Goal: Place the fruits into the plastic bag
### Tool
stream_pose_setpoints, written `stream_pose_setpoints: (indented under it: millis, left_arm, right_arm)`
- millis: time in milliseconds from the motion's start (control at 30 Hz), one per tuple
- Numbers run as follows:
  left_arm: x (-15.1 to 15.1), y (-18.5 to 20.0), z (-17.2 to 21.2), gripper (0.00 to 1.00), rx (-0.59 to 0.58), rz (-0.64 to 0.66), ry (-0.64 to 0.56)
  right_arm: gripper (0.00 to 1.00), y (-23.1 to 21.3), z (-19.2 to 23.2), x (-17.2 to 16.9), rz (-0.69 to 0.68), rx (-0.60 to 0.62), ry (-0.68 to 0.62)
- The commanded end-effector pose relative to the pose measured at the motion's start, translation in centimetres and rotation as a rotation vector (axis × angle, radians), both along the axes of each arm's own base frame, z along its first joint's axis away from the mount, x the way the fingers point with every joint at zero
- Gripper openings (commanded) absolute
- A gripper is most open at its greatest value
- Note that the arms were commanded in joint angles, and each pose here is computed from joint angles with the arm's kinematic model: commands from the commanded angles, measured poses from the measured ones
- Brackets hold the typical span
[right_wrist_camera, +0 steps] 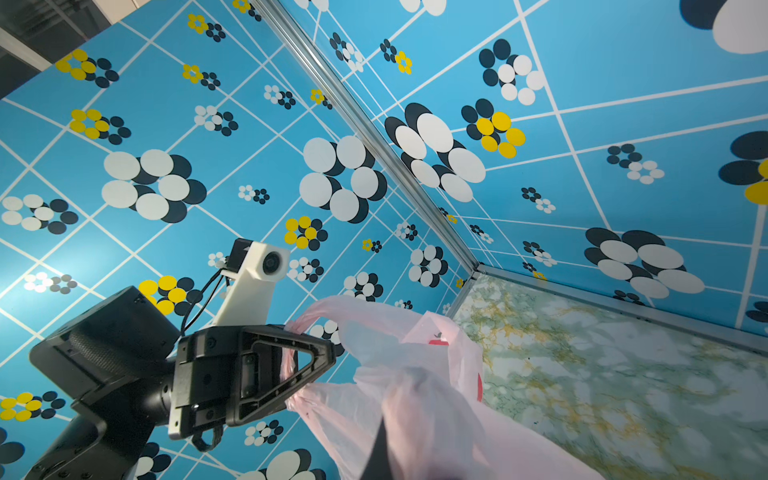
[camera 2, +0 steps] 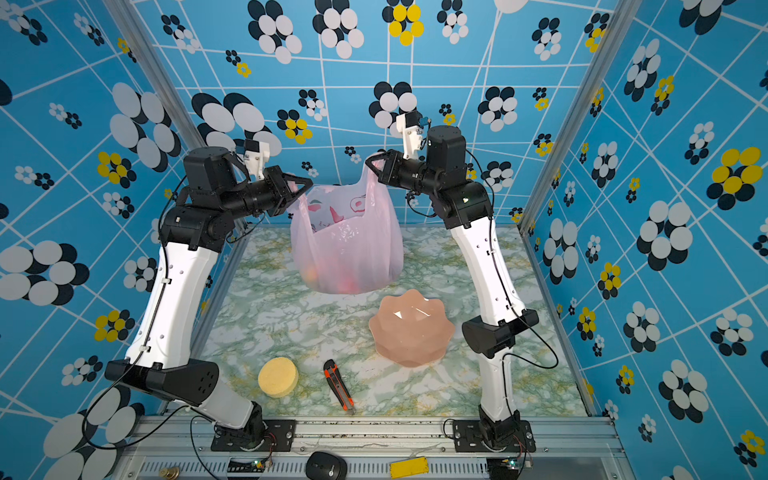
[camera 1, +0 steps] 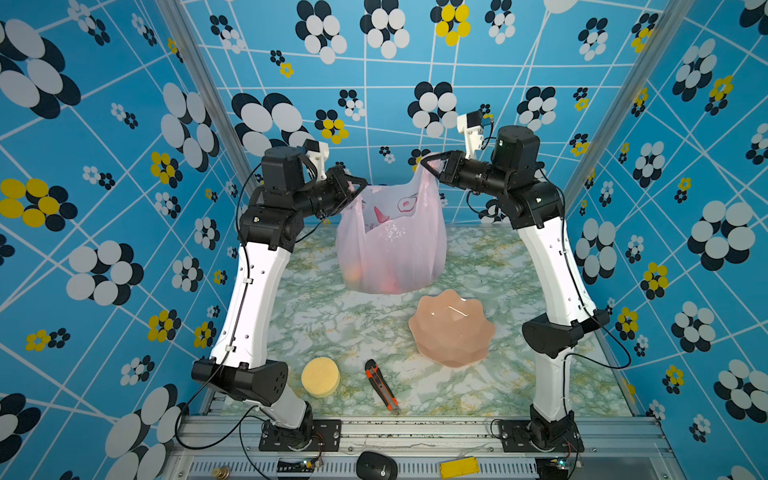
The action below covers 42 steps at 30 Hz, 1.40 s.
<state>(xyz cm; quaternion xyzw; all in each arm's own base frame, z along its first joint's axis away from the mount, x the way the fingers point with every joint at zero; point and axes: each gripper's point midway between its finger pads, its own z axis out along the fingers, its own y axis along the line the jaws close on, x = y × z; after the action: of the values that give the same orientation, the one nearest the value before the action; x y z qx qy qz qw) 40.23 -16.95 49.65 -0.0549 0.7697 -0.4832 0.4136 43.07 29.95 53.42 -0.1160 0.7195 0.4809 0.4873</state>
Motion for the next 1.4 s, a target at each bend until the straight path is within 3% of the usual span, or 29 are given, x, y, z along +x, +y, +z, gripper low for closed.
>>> stream_pose_setpoints:
  millis: [0, 133, 233, 367, 533, 800, 1367]
  left_arm:
    - [-2.1, 0.6, 3.3, 0.00, 0.038, 0.026, -0.128]
    - [0.3, 0.3, -1.7, 0.00, 0.000, 0.011, 0.008]
    - [0.5, -0.8, -0.9, 0.00, -0.044, -0.043, 0.012]
    - [-0.6, -0.6, 1.3, 0.00, 0.005, -0.028, -0.053]
    - [0.7, -1.0, -3.5, 0.00, 0.016, -0.048, 0.089]
    - [-0.4, -0.3, 1.5, 0.00, 0.048, -0.012, -0.043]
    - [5.6, -1.9, -1.0, 0.00, -0.010, -0.040, -0.037]
  right_arm:
    - [0.00, -2.2, 4.6, -2.4, -0.044, 0.008, -0.157]
    - [0.00, -2.2, -0.4, 0.4, -0.083, -0.067, -0.055]
    - [0.00, -1.9, 1.0, -0.1, -0.045, -0.027, -0.058]
    - [0.00, -3.0, 4.6, -1.8, -0.067, 0.016, -0.143]
    - [0.00, -2.0, 0.1, 0.4, -0.059, -0.028, -0.043]
    - [0.00, -3.8, 4.7, -0.2, -0.106, 0.040, -0.146]
    - [0.00, -6.8, 1.8, 6.8, -0.201, 0.086, -0.102]
